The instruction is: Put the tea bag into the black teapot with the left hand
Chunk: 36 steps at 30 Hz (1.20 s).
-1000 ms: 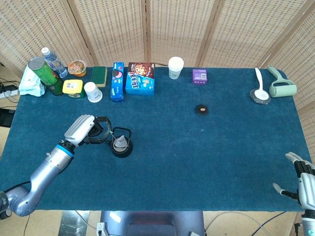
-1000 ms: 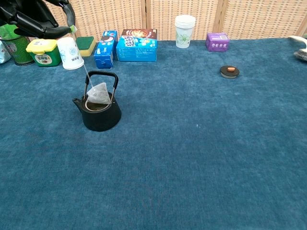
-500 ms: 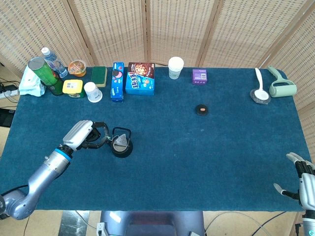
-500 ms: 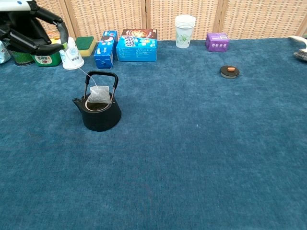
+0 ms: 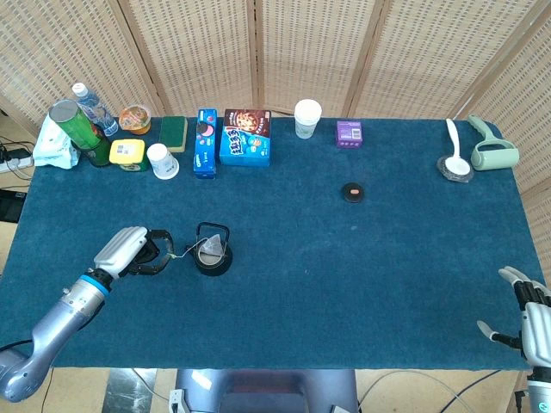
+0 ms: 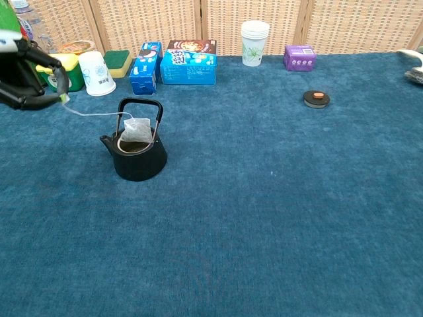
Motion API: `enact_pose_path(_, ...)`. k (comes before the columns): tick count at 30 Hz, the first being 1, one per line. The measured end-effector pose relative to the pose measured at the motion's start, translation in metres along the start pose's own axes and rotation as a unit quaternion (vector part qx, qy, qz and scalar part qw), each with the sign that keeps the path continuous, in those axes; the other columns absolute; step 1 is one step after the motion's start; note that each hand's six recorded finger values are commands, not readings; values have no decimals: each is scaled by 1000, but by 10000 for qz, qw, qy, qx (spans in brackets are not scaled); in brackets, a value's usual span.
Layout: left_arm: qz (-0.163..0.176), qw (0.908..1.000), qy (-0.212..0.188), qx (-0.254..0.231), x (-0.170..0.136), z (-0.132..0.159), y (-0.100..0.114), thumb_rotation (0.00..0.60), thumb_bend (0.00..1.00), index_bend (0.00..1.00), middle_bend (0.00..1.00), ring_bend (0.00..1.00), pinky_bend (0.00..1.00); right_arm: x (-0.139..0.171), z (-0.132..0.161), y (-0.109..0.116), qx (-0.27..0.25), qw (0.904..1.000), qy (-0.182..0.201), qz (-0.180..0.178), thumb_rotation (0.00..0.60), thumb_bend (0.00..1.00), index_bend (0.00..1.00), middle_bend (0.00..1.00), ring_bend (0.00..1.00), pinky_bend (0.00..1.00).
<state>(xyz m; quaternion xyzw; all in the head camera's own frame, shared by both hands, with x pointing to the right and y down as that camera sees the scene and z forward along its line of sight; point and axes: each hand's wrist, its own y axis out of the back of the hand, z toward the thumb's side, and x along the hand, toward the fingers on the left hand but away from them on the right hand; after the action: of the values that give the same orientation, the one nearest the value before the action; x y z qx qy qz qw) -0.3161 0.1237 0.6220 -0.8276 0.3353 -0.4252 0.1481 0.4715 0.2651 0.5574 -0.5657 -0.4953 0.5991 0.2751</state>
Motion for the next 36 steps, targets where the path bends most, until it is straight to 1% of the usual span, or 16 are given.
enact_pose_path(5, -75, 9996, 273, -5, -5, -17, -8, 600, 500, 716, 1000, 1000, 933, 1, 1, 1, 7, 10000, 1, -11, 600, 123, 182, 183, 215, 149)
enact_pose_path(8, -187, 9991, 382, 81, -9, -24, -14, 600, 496, 716, 1000, 1000, 933, 0, 2, 1, 20, 10000, 10, 1, 600, 123, 182, 183, 215, 149)
enact_pose_path(13, -486, 9966, 582, 320, -16, -35, -25, 600, 437, 708, 1000, 1000, 933, -1, 3, 0, 31, 10000, 18, 5, 600, 122, 182, 183, 215, 149)
enact_pose_path(14, -514, 9962, 604, 355, -17, -36, -25, 600, 421, 677, 1000, 1000, 932, -1, 3, 1, 27, 10000, 24, 0, 600, 123, 182, 183, 215, 149)
enact_pose_path(18, -652, 9943, 693, 472, -19, -38, -28, 600, 369, 480, 1000, 1000, 933, -1, 2, 1, 28, 10000, 5, -12, 600, 122, 182, 183, 216, 149)
enact_pose_path(21, -701, 9939, 683, 500, -18, -35, -28, 600, 346, 421, 1000, 1000, 933, -1, 1, 2, 19, 10000, -11, -29, 600, 122, 182, 183, 221, 149)
enact_pose_path(24, -723, 9939, 645, 531, -16, -32, -28, 600, 333, 405, 1000, 1000, 932, 0, 1, 2, 16, 10000, -17, -36, 600, 123, 182, 183, 221, 150)
enact_pose_path(29, -770, 9935, 624, 552, -15, -30, -29, 600, 322, 394, 1000, 1000, 932, -1, 0, 3, 17, 10000, -19, -41, 600, 123, 182, 183, 221, 149)
enact_pose_path(36, -668, 9942, 490, 679, -12, -20, -16, 600, 327, 394, 1000, 1000, 933, -2, 1, 2, 11, 10000, 0, -10, 600, 122, 182, 183, 222, 150)
